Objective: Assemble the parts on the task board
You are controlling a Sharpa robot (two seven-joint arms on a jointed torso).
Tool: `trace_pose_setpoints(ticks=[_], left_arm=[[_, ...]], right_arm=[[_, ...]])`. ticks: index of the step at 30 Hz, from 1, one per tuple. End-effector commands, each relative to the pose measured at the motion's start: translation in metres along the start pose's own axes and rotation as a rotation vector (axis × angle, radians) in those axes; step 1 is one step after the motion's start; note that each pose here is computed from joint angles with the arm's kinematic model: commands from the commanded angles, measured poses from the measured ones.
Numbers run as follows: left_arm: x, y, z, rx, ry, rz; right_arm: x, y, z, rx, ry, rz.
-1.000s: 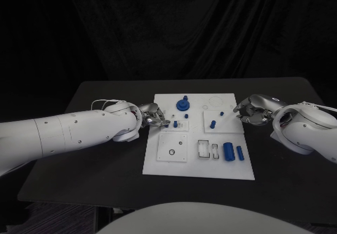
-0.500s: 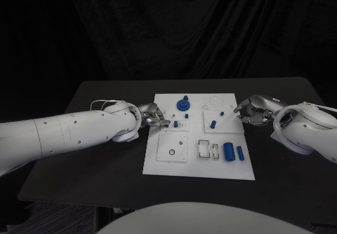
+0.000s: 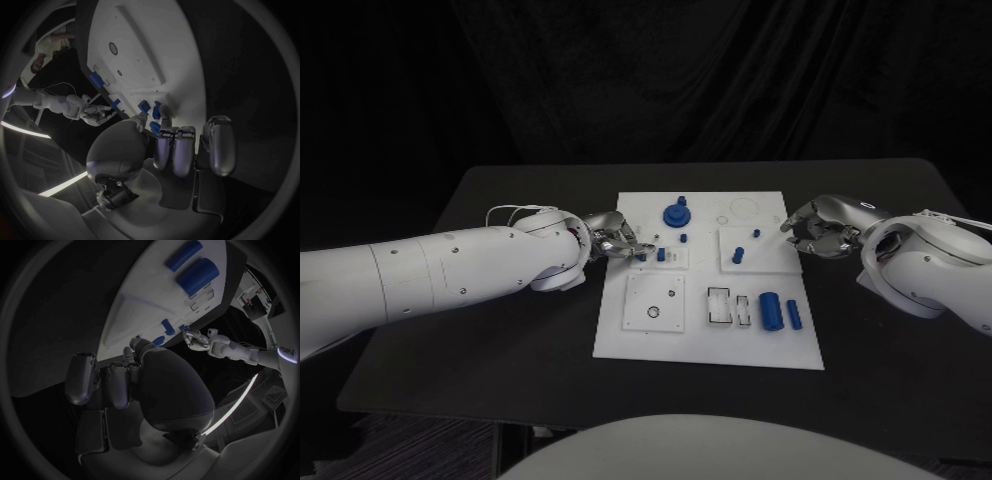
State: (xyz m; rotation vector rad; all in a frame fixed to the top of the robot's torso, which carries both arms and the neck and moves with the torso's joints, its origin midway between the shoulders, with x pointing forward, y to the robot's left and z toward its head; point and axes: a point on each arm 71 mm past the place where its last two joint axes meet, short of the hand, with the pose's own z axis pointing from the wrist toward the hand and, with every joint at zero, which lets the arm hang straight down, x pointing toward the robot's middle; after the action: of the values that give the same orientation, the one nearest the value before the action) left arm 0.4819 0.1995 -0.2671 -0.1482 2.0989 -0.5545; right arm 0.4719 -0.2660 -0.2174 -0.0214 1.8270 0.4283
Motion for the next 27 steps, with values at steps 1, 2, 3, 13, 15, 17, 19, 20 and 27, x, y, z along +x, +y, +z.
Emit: trace_pose_setpoints(ticks=[1, 2, 3, 13, 15, 17, 19, 20, 27], left_arm=[[0.0043, -0.0004, 0.0006, 0.012, 0.016, -0.001], [0.0044, -0.0004, 0.0007, 0.013, 0.016, -0.001], [0.0044, -0.0005, 0.0008, 0.014, 0.016, -0.001], [0.0045, -0.0002, 0.0013, 0.017, 0.017, 0.000], [0.0045, -0.0003, 0.0014, 0.018, 0.017, 0.000], [0.0045, -0.0004, 0.0015, 0.020, 0.016, -0.001], [0.0046, -0.0006, 0.0016, 0.022, 0.016, -0.001], [0.0046, -0.0008, 0.0017, 0.022, 0.017, 0.000], [0.0057, -0.0013, 0.0020, 0.020, 0.027, 0.002]], right_arm=[[0.0017, -0.0008, 0.0000, 0.014, 0.008, -0.002], [0.0018, -0.0007, 0.0000, 0.013, 0.009, -0.002], [0.0019, -0.0006, 0.0000, 0.013, 0.009, -0.002], [0.0021, -0.0003, 0.0001, 0.013, 0.011, -0.002], [0.0022, -0.0002, 0.0001, 0.013, 0.011, -0.002], [0.0023, -0.0001, 0.0001, 0.013, 0.011, -0.002], [0.0023, -0.0002, 0.0000, 0.013, 0.012, -0.002], [0.0023, -0.0002, 0.0000, 0.013, 0.012, -0.002], [0.0024, -0.0002, -0.0003, 0.014, 0.013, -0.002]])
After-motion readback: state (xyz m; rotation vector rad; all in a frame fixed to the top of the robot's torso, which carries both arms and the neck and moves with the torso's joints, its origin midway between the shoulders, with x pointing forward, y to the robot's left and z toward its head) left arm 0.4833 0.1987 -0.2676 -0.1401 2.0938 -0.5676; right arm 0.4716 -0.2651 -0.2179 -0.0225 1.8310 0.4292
